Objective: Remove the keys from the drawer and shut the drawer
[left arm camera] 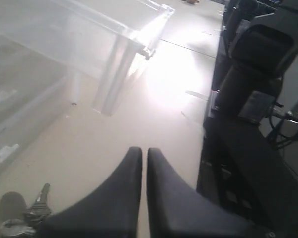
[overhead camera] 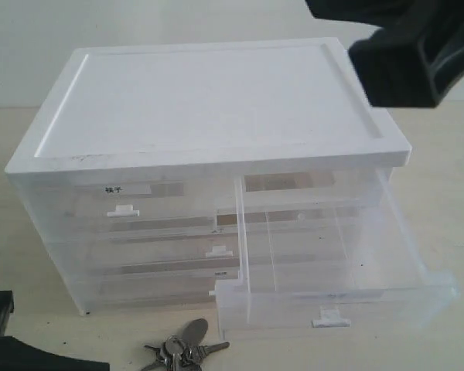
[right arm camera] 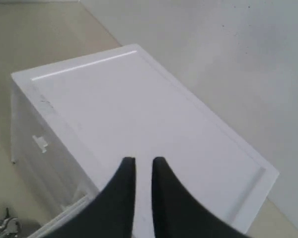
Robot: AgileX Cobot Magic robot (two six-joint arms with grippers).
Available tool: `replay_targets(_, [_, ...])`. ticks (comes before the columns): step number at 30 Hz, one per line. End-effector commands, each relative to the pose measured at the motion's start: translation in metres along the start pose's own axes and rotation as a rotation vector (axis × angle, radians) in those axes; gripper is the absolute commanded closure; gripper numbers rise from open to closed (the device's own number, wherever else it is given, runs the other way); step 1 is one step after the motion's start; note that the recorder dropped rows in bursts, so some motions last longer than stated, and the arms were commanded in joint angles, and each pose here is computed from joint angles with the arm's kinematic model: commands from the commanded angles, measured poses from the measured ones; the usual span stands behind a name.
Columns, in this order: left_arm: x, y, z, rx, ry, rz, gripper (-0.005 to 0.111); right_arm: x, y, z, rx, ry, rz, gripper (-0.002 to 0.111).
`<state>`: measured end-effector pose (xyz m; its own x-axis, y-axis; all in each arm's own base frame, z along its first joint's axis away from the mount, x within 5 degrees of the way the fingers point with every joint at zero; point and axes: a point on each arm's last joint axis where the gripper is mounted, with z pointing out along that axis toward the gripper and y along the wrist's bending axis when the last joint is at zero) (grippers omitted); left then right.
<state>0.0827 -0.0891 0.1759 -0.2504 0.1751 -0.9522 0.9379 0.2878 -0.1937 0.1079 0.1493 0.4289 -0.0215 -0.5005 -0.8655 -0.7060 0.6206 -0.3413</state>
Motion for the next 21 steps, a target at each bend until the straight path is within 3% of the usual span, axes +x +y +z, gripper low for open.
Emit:
replay_targets(1, [0.000, -0.011, 0.010, 0.137, -0.002, 0.061, 0.102, 0.003, 0.001, 0.015, 0.053, 0.061, -0.039, 0.108])
replay_targets(4, [-0.011, -0.018, 0.020, 0.221, -0.029, 0.086, 0.102, 0.005, 0.007, 0.031, 0.061, 0.109, -0.053, 0.108])
replay_targets(11, [-0.037, -0.014, 0.062, 0.176, 0.055, 0.170, 0.102, 0.009, 0.015, 0.052, 0.063, 0.165, -0.090, 0.108])
replay_targets(16, [-0.041, -0.014, 0.095, 0.176, 0.115, 0.221, 0.102, 0.011, 0.013, 0.051, 0.079, 0.191, -0.093, 0.108])
replay_targets(21, [-0.046, -0.006, 0.112, 0.128, 0.019, 0.235, 0.102, 0.012, 0.013, 0.051, 0.084, 0.203, -0.086, 0.108])
